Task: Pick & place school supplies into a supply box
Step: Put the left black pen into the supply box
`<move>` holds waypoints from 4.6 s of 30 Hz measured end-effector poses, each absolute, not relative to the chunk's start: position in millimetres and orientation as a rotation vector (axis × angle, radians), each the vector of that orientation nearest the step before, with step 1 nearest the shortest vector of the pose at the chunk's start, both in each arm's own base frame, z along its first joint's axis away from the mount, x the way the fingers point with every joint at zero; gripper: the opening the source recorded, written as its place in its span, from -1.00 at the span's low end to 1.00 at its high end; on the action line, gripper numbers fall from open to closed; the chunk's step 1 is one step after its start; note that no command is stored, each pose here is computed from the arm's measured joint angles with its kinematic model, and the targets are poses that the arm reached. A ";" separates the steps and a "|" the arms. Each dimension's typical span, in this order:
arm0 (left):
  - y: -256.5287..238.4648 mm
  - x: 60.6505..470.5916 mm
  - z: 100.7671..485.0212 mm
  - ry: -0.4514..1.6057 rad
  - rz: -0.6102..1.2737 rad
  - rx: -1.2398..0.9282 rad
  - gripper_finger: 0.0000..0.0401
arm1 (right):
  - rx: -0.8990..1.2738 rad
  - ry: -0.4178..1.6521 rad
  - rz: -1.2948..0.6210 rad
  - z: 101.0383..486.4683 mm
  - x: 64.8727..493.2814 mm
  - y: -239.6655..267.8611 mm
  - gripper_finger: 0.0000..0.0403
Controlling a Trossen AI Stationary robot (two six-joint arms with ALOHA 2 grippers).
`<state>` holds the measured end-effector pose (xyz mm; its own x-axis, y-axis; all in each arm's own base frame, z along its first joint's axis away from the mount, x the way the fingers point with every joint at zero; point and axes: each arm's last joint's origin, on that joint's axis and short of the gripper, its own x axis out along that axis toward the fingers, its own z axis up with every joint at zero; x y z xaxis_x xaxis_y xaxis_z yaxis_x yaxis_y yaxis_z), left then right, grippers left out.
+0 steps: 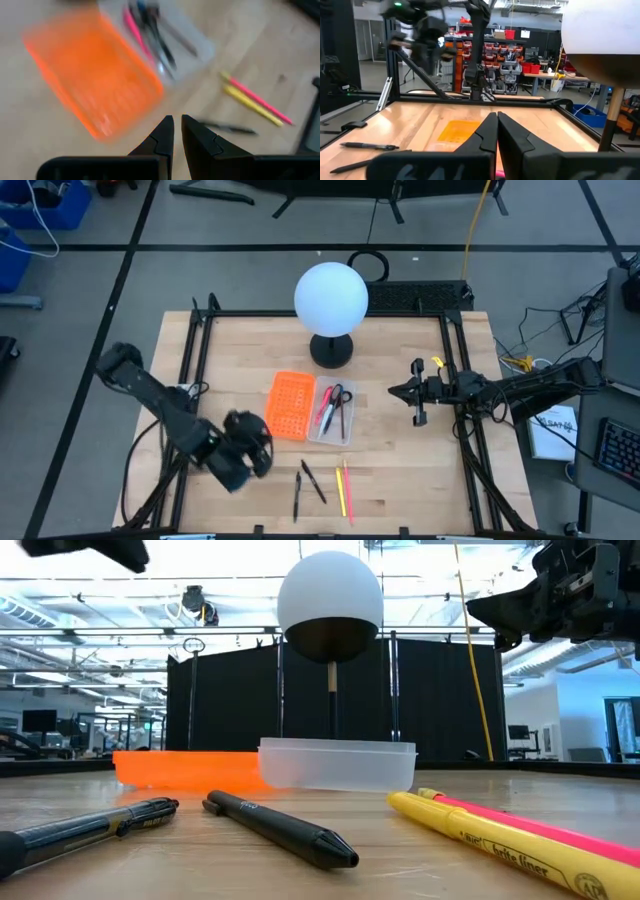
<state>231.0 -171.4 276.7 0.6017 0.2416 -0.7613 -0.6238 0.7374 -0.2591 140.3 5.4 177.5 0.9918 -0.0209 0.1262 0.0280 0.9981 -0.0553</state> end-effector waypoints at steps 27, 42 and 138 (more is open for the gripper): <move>-261.3 328.0 163.7 1.250 0.585 -0.794 -0.76 | -0.062 -0.111 -0.022 176.0 140.4 5.5 -0.98; -254.3 343.4 163.8 1.288 0.581 -0.997 0.04 | -0.059 -0.093 -0.021 174.3 140.6 5.6 -0.98; -72.2 412.0 224.8 1.039 0.675 -0.798 -0.87 | -0.009 -0.038 -0.020 169.0 141.2 5.5 -0.98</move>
